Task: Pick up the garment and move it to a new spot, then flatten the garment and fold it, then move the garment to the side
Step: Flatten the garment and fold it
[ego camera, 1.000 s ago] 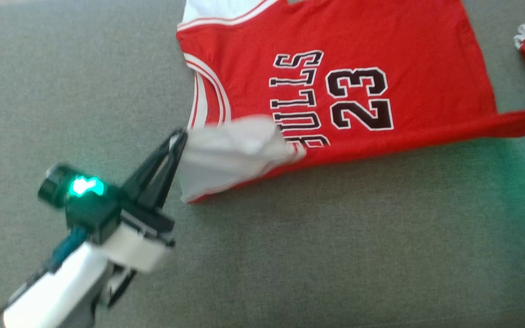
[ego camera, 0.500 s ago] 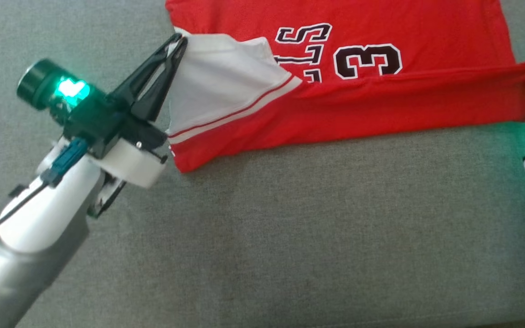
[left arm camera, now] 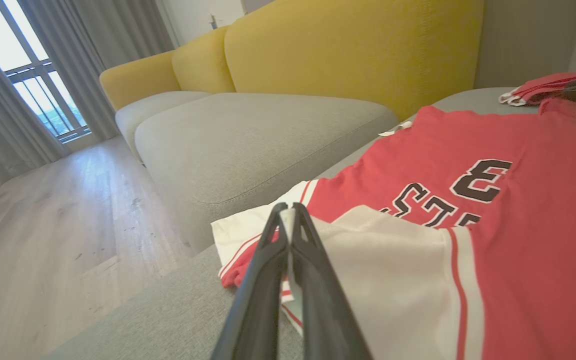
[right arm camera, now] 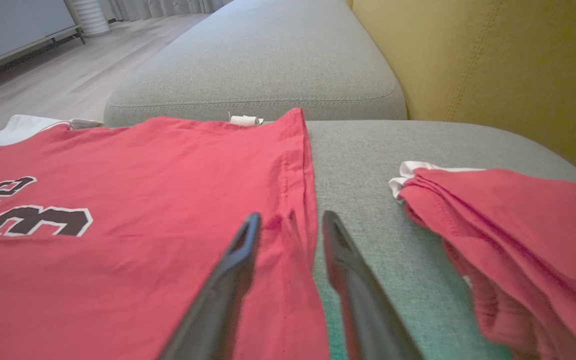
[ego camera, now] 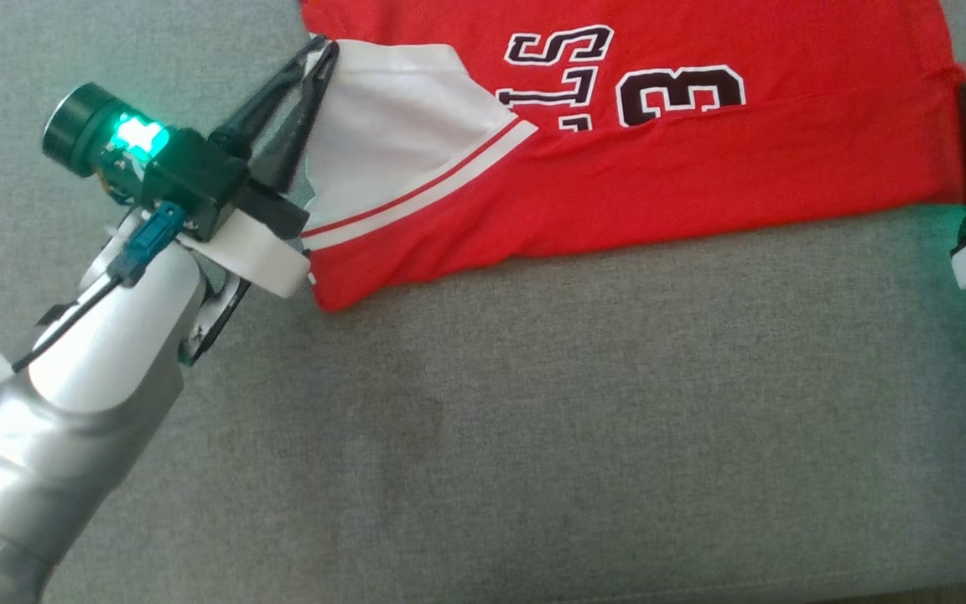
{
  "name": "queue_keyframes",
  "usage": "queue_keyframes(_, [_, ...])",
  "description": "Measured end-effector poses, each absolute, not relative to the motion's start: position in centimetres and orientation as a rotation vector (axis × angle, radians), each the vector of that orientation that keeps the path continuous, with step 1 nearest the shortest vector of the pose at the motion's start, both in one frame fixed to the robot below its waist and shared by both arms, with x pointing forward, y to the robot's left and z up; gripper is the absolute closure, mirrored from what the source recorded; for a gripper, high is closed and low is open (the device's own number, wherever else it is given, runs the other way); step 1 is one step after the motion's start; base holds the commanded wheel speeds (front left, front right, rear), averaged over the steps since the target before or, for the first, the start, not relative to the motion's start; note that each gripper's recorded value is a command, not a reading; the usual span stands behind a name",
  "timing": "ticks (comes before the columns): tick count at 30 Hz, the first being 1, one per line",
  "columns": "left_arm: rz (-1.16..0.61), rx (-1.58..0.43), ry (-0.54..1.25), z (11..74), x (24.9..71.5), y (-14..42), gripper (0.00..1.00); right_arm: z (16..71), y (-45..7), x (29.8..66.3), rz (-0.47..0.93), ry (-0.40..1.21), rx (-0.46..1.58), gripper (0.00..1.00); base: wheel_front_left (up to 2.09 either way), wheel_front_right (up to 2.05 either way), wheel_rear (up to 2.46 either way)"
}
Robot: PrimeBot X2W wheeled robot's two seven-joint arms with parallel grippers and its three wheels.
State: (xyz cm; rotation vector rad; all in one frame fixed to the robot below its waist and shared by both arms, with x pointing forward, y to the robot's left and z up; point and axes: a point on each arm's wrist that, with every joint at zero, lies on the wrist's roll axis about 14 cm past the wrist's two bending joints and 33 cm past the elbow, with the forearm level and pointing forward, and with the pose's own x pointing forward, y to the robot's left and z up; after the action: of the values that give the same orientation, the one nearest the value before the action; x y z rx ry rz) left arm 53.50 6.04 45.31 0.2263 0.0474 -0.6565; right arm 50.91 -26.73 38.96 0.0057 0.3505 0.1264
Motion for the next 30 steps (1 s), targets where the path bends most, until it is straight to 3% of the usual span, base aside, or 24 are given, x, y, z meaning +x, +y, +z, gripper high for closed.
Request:
queue_keyframes(7, [-0.489,0.118,0.044,46.4,52.8,7.6,0.00,43.1,-26.2,51.6,0.121,0.225,0.020,0.00,0.00,0.00,0.00])
queue_keyframes(15, [-0.354,-0.107,0.389,38.9,43.0,7.9,0.00,42.8,-26.0,47.3,0.093,0.229,0.067,0.00,0.00,0.00,0.00])
queue_keyframes(24, [-0.324,-0.132,0.510,37.3,41.3,7.9,0.00,42.9,-26.5,46.9,0.074,0.221,0.071,0.00,0.00,0.00,0.00])
queue_keyframes(25, [-0.324,-0.128,0.525,37.0,41.2,7.9,0.08,42.8,-26.4,46.9,0.073,0.223,0.073,0.00,0.00,0.00,0.00])
queue_keyframes(27, [-0.320,-0.125,0.548,36.5,41.2,8.0,0.45,42.5,-26.3,46.9,0.073,0.228,0.077,0.00,0.00,0.00,0.00])
queue_keyframes(30, [-0.326,-0.125,0.561,36.3,41.3,7.8,0.91,42.1,-26.2,46.8,0.077,0.239,0.076,0.00,0.00,0.00,0.00])
